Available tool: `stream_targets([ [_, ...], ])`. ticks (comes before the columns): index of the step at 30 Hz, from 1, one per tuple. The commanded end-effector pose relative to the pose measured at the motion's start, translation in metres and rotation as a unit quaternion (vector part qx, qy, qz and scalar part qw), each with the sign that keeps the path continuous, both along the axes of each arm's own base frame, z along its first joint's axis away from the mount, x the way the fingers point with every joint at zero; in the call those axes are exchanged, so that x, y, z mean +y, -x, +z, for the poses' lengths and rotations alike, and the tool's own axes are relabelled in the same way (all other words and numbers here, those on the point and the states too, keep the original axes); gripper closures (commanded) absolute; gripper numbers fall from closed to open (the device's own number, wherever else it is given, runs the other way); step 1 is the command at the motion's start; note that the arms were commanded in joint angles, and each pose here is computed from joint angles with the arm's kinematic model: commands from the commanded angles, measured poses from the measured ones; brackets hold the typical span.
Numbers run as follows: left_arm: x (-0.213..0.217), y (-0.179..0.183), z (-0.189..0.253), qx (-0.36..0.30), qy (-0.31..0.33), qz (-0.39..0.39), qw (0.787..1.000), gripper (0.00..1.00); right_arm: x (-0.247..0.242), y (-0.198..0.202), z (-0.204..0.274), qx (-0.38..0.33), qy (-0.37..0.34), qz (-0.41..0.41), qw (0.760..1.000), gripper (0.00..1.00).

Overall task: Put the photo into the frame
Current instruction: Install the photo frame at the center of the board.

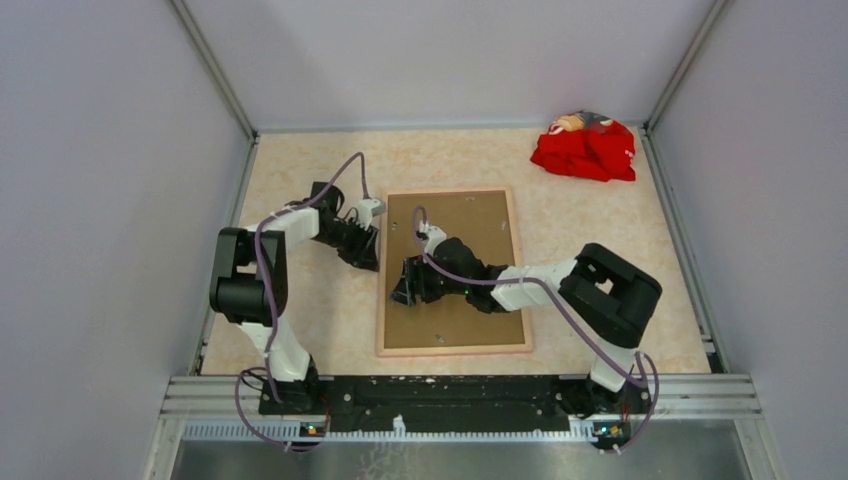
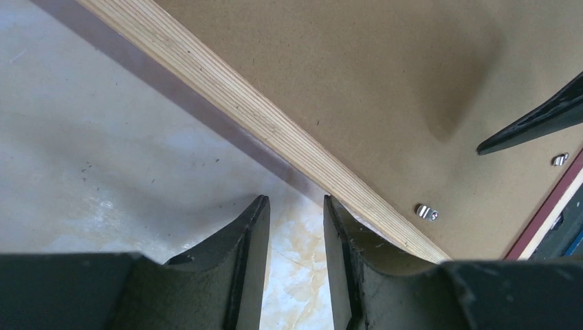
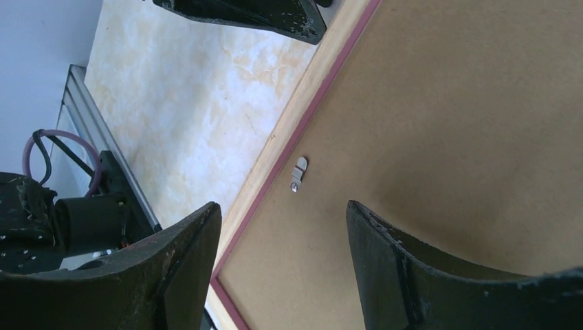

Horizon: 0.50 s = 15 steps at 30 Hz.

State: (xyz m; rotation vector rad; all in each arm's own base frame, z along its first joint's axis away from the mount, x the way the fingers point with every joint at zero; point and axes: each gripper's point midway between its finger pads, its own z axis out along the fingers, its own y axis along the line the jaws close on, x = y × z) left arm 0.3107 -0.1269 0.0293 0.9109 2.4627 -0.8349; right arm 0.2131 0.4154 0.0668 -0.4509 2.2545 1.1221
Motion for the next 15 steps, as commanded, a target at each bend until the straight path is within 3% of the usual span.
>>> stream_targets([
  [1, -0.01, -0.005, 0.008, 0.005, 0.03, -0.003, 1.0, 0.59, 0.028, -0.003, 0.018, -0.027, -0.041, 0.029, 0.998, 0.34],
  [4, -0.013, -0.004, 0.014, 0.007, 0.04, -0.007, 0.999, 0.59, 0.032, -0.003, 0.012, -0.024, -0.036, 0.035, 0.998, 0.34],
  [10, -0.019, -0.001, 0.038, -0.005, 0.075, -0.024, 0.997, 0.48, 0.039, 0.002, 0.005, -0.022, -0.027, 0.049, 0.998, 0.34],
  [15, -0.02, -0.001, 0.032, 0.008, 0.077, -0.02, 0.997, 0.48, 0.043, 0.006, 0.003, -0.021, -0.02, 0.056, 0.998, 0.35],
])
